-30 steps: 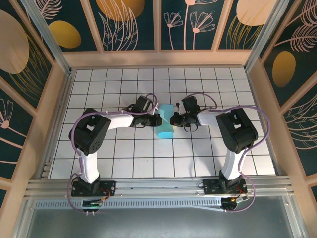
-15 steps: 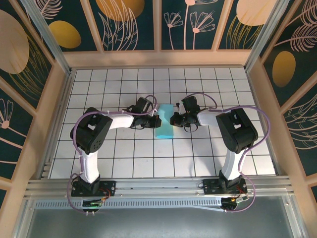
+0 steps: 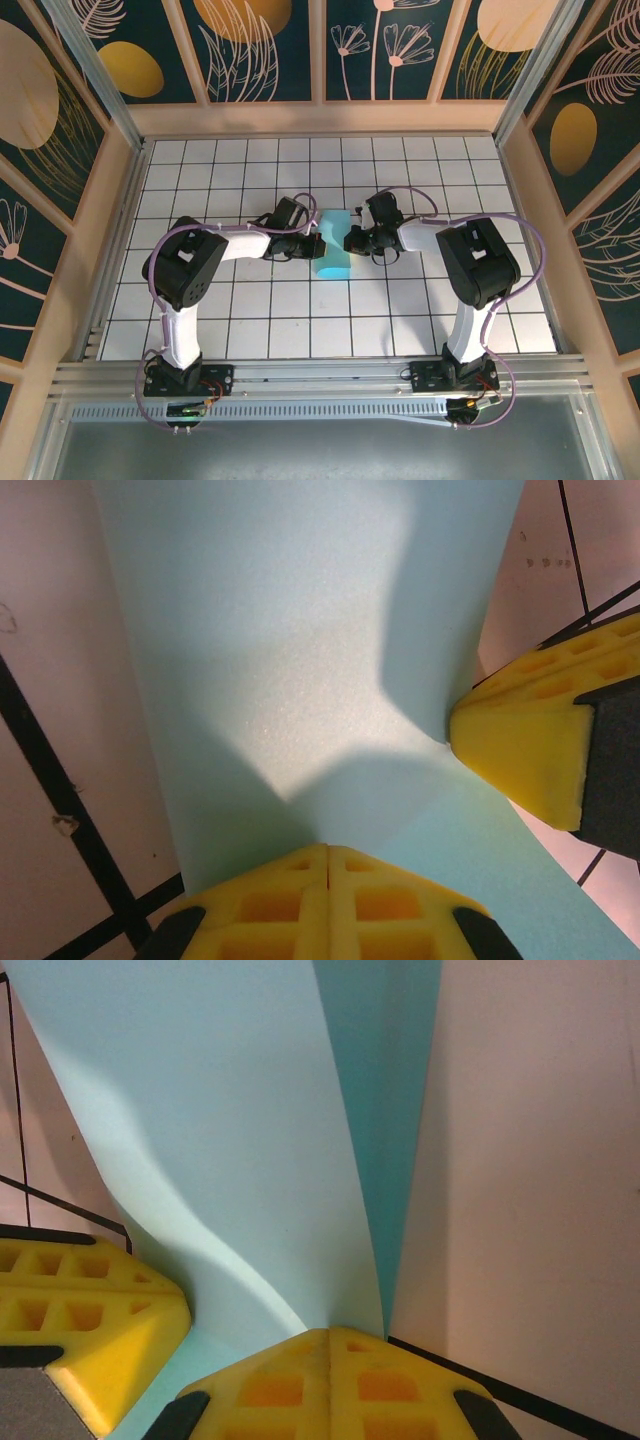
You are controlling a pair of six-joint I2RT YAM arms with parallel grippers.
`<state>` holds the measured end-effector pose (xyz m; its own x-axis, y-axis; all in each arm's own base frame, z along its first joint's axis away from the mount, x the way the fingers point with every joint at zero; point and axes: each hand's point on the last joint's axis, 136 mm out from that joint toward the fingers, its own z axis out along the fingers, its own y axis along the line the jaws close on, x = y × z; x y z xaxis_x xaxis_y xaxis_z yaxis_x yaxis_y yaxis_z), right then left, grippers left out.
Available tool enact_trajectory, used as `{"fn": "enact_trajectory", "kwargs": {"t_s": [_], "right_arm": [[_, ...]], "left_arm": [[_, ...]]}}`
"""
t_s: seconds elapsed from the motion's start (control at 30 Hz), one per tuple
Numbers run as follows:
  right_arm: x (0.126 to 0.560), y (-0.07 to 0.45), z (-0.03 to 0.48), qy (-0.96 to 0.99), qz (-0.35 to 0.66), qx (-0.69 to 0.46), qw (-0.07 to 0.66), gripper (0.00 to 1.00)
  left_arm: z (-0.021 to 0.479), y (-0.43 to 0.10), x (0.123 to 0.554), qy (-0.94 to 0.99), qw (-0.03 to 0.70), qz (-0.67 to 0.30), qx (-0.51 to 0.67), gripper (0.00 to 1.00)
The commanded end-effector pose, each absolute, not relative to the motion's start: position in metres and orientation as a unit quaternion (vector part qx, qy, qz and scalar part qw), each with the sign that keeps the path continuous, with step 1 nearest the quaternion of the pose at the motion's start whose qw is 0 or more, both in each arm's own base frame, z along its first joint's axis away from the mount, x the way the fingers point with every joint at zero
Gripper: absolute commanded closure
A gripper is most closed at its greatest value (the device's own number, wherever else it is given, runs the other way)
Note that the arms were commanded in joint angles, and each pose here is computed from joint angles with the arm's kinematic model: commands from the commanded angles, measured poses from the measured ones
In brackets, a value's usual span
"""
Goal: Fold a paper plane with a square sheet of paper (fold left side to right side)
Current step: Hold the square sheet of paper at the center of the table.
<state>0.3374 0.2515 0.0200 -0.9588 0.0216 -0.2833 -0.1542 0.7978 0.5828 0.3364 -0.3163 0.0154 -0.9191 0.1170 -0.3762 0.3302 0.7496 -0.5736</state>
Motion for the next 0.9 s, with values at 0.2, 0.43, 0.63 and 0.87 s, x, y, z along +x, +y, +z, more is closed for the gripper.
{"fn": "enact_trajectory", "kwargs": {"t_s": [0.2,0.43,0.63,0.87], "right_arm": [[0.354,0.281,0.064,0.903,0.391,-0.048,0.171,1.0],[0.367,0.296,0.059,0.898,0.403,-0.052,0.171,1.0],[0.368,0.301,0.043,0.904,0.395,-0.053,0.156,1.0],[0.366,0.288,0.011,0.928,0.345,-0.038,0.135,1.0]], "left_arm": [[-0.005,-0.311,0.329,0.932,0.143,-0.311,0.12,0.95],[-0.006,-0.311,0.328,0.933,0.142,-0.31,0.119,0.95],[-0.006,-0.311,0.328,0.932,0.142,-0.311,0.12,0.95],[-0.006,-0.31,0.325,0.932,0.139,-0.313,0.121,0.95]]}}
